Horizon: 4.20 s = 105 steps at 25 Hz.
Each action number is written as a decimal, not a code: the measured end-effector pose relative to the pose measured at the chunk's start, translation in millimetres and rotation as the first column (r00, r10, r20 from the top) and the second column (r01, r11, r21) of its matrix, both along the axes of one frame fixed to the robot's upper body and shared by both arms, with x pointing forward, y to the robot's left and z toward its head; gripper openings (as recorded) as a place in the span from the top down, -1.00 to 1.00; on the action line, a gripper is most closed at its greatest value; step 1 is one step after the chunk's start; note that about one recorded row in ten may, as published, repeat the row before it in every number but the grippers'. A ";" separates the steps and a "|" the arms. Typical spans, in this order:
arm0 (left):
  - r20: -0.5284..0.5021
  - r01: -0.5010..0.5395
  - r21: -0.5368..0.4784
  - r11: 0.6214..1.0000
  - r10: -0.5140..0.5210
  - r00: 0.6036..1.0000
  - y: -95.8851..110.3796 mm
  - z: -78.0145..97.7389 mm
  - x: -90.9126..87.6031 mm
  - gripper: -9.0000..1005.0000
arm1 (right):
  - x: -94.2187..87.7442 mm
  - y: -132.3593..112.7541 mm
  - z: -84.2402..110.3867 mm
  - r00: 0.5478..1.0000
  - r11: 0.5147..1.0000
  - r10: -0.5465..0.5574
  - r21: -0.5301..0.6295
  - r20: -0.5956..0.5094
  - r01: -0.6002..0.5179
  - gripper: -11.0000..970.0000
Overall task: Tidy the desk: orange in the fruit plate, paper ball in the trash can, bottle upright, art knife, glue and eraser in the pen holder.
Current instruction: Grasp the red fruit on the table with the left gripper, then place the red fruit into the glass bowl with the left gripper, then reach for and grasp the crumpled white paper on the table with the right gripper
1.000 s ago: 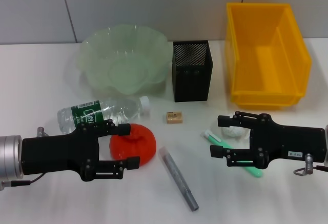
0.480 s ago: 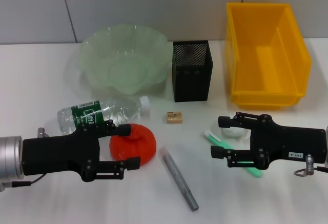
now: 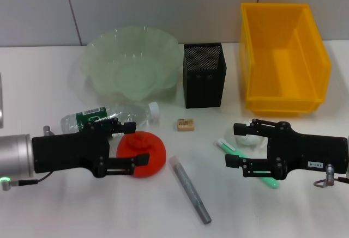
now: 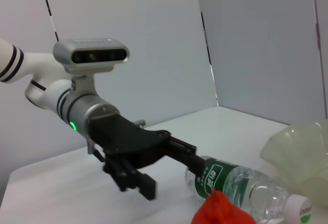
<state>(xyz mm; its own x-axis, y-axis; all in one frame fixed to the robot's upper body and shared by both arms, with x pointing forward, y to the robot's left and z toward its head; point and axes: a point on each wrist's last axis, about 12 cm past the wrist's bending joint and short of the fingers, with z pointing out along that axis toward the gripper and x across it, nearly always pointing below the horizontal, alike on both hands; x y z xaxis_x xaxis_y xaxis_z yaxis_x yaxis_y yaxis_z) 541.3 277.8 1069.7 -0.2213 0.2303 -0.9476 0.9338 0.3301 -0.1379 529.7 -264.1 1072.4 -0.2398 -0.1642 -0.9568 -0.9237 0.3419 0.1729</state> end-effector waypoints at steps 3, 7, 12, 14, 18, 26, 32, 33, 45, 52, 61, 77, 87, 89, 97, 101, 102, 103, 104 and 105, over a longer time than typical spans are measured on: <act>0.036 -0.031 0.038 0.999 0.030 0.999 -2.3 -2.2 5.9 -0.63 | 0.1 0.0 0.0 1.000 1.000 -0.001 0.000 0.000 0.001 -0.70; 0.047 -0.035 0.058 0.998 0.032 0.998 -5.4 -3.5 9.0 -0.63 | 0.3 -0.1 0.0 1.000 1.000 -0.002 -0.001 0.000 0.002 -0.70; 0.060 -0.043 0.094 0.995 0.038 0.997 -12.1 -7.6 13.2 -0.62 | 0.1 -0.4 -0.2 1.000 1.000 -0.004 -0.001 0.000 0.004 -0.70; 0.059 -0.045 0.116 0.992 0.038 0.998 -15.8 -10.4 14.8 -0.62 | 0.1 -0.5 -0.3 1.000 1.000 -0.005 -0.001 0.000 0.005 -0.70; 0.058 -0.056 0.153 0.987 0.048 0.997 -20.0 -15.3 17.2 -0.62 | 0.1 -0.6 -0.4 1.000 1.000 -0.005 -0.002 0.000 0.005 -0.70; 0.069 -0.057 0.168 0.984 0.046 0.997 -21.3 -16.5 18.5 -0.60 | 0.1 -0.6 -0.4 1.000 1.000 -0.005 -0.002 0.000 0.005 -0.70; 0.106 -0.068 0.215 0.974 0.046 0.993 -23.2 -20.8 21.2 -0.40 | 0.5 -0.4 0.0 1.000 1.000 -0.006 0.000 0.001 0.006 -0.70; 0.108 -0.070 0.207 0.976 0.049 0.993 -23.1 -20.1 21.2 -0.36 | 0.6 -0.3 0.0 1.000 1.000 -0.006 0.000 0.001 0.006 -0.70; 0.109 -0.062 0.174 0.983 0.044 0.993 -21.9 -16.0 20.1 0.49 | 2.0 -0.2 0.8 1.000 1.000 -0.007 -0.002 0.004 0.007 -0.69; 0.131 -0.086 -0.055 0.995 0.092 0.987 -19.9 15.8 26.0 0.62 | 1.9 -0.9 -0.1 1.000 1.000 -0.014 -0.005 0.002 0.014 -0.70; 0.188 -0.315 -0.223 0.923 0.357 0.915 -27.5 39.1 63.5 0.72 | 1.7 -0.2 -0.4 1.000 1.000 -0.016 -0.002 0.001 0.016 -0.70; 0.296 -0.597 -0.022 0.802 0.576 0.762 -69.9 12.0 104.7 0.84 | 3.8 2.6 0.5 1.000 1.000 -0.015 0.000 0.005 0.015 -0.70; 0.299 -0.629 -0.006 0.777 0.601 0.741 -77.8 10.3 108.1 0.15 | 4.3 3.1 -0.5 1.000 1.000 -0.020 -0.005 0.004 0.020 -0.70; 0.289 -0.633 -0.019 0.774 0.611 0.737 -77.7 11.0 108.2 0.05 | 4.3 3.0 -0.6 1.000 1.000 -0.020 -0.006 0.003 0.020 -0.70; 0.125 -0.475 -0.103 0.874 0.485 0.865 -67.4 22.0 96.5 -0.52 | 5.1 1.4 -0.3 0.999 0.999 -0.036 0.000 -0.001 0.036 -0.70; 0.050 -0.303 -0.140 0.943 0.313 0.949 -48.6 31.5 73.4 -0.59 | 6.3 -0.5 1.1 0.999 0.999 -0.048 0.007 -0.005 0.048 -0.69; 0.038 -0.273 -0.145 0.951 0.281 0.959 -45.6 32.3 68.2 -0.59 | 6.5 -1.0 1.4 0.999 0.999 -0.050 0.009 -0.006 0.051 -0.69; 0.038 -0.273 -0.145 0.951 0.281 0.959 -45.6 32.3 68.2 -0.59 | 6.7 -2.0 2.0 0.999 0.998 -0.054 0.011 -0.008 0.054 -0.69; 0.008 -0.210 -0.141 0.967 0.213 0.977 -34.5 32.9 55.2 -0.59 | 7.0 -2.5 2.4 0.998 0.998 -0.056 0.013 -0.013 0.056 -0.69; 0.000 -0.191 -0.141 0.971 0.193 0.981 -31.9 33.1 51.5 -0.59 | 7.4 -3.4 2.8 0.998 0.998 -0.058 0.014 -0.017 0.058 -0.70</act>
